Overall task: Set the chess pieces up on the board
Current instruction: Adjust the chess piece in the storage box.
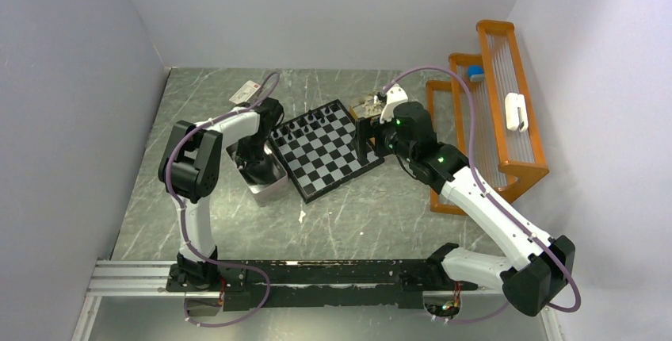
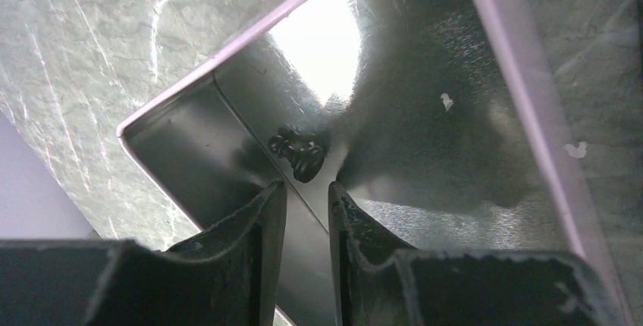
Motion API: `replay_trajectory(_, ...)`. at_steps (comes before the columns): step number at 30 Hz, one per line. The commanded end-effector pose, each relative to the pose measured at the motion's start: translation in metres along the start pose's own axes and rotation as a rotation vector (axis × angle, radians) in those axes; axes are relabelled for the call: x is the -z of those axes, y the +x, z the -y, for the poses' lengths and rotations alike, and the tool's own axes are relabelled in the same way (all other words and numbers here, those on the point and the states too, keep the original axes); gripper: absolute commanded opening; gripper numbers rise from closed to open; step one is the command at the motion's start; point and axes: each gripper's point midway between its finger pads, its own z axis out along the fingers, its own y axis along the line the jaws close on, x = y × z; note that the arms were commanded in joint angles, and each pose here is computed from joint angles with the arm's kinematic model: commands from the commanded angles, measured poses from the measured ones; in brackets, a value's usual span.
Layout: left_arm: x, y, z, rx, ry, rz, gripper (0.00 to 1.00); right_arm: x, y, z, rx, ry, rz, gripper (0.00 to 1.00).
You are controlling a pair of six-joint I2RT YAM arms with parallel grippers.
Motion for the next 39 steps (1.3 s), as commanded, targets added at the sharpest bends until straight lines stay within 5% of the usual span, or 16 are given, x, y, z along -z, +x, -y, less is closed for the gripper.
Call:
replay_trajectory(1,0.008,-0.016,0.005,0.068,0.021,0.053,0.34,0.004,-0.014,-0.003,-0.001,-0.008,0.032,1.0)
replay_trajectory(20,0.003,-0.017,-0.018,0.108,-0.117,0.039,0.35,0.0,-0.012,-0.002,-0.01,-0.004,0.03,1.0)
replay_trajectory(39,-0.015,0.009,0.006,0.161,-0.025,-0.047,0.31,-0.003,-0.008,-0.003,-0.029,-0.007,0.028,1.0)
